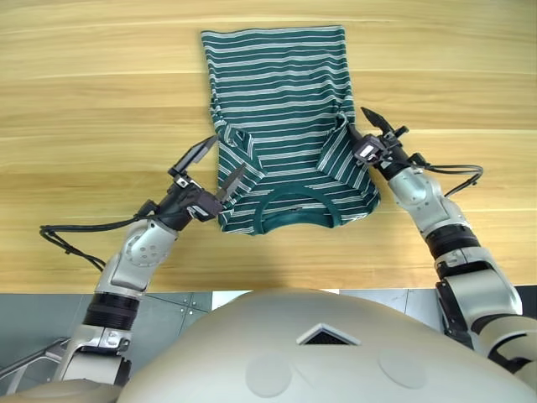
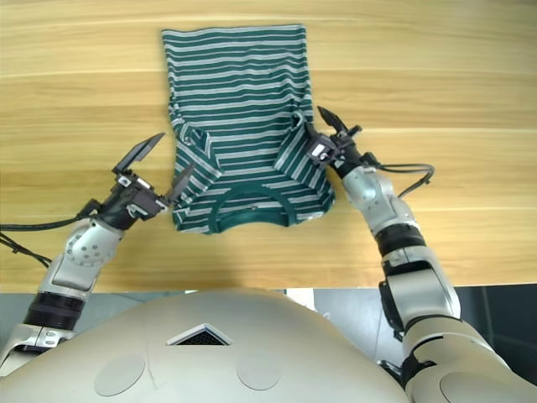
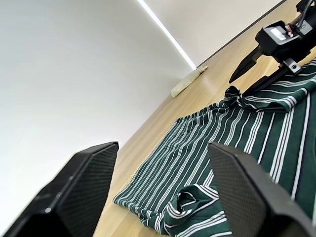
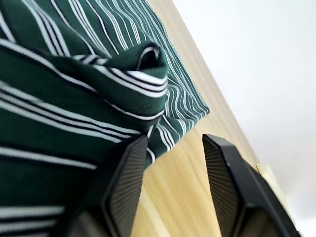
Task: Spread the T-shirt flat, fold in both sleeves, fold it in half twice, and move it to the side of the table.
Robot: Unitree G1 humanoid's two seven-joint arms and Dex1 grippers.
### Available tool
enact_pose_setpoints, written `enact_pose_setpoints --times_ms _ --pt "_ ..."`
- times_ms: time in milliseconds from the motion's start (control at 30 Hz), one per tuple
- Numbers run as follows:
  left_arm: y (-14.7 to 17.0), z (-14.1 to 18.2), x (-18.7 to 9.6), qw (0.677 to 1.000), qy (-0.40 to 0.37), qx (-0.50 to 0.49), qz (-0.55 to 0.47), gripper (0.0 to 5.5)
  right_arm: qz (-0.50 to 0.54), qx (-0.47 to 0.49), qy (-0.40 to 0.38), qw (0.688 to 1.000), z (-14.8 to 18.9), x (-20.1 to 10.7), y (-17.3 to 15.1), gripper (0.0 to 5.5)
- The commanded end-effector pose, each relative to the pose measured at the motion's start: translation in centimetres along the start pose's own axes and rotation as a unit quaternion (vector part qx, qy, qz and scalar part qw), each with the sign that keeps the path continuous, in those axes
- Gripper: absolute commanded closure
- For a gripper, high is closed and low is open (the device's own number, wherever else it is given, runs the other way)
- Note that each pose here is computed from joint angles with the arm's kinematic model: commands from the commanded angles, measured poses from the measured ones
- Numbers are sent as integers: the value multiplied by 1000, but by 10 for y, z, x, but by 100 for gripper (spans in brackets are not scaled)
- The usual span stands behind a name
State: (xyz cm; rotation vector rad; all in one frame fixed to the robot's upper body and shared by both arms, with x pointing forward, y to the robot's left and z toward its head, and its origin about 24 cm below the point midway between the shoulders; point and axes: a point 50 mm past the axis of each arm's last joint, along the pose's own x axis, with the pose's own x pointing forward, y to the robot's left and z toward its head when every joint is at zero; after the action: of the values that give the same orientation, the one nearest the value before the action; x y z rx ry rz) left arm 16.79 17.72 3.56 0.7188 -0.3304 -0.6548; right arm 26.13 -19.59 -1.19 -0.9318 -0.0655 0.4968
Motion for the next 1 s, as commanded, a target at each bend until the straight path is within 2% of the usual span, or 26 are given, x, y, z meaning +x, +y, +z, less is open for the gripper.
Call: enact_pose_setpoints --times_ms 33,67,133,233,300,433,500,600,700,933,1000 --pt "19 -18 -16 997 62 45 0 213 16 14 -30 999 6 -9 9 345" --pt "29 -24 -23 994 88 70 6 213 -1 33 -67 997 16 -11 5 345" --pt "50 -34 -45 980 149 128 7 213 -90 81 -136 983 37 -15 -24 345" --pt "64 -28 -67 967 183 174 -25 213 -195 122 -194 954 55 -25 -68 345" --pt "64 -23 -76 962 190 187 -65 213 -217 135 -215 943 63 -30 -86 345" --pt "35 -22 -71 956 167 158 -183 213 -100 34 -131 986 34 -50 -78 345" --pt "16 -18 -63 951 136 133 -243 213 -57 8 -91 994 19 -63 -75 345" --pt "-5 -12 -56 943 100 95 -304 213 -43 -8 -68 997 11 -71 -80 345" --pt "-16 -15 -60 928 99 80 -349 213 -40 -17 -67 997 10 -71 -84 345" --pt "-23 -23 -58 919 99 69 -375 213 -28 -18 -59 998 7 -72 -81 345" --pt "-26 -24 -58 915 95 65 -388 253 -18 -20 -51 998 4 -76 -79 339"
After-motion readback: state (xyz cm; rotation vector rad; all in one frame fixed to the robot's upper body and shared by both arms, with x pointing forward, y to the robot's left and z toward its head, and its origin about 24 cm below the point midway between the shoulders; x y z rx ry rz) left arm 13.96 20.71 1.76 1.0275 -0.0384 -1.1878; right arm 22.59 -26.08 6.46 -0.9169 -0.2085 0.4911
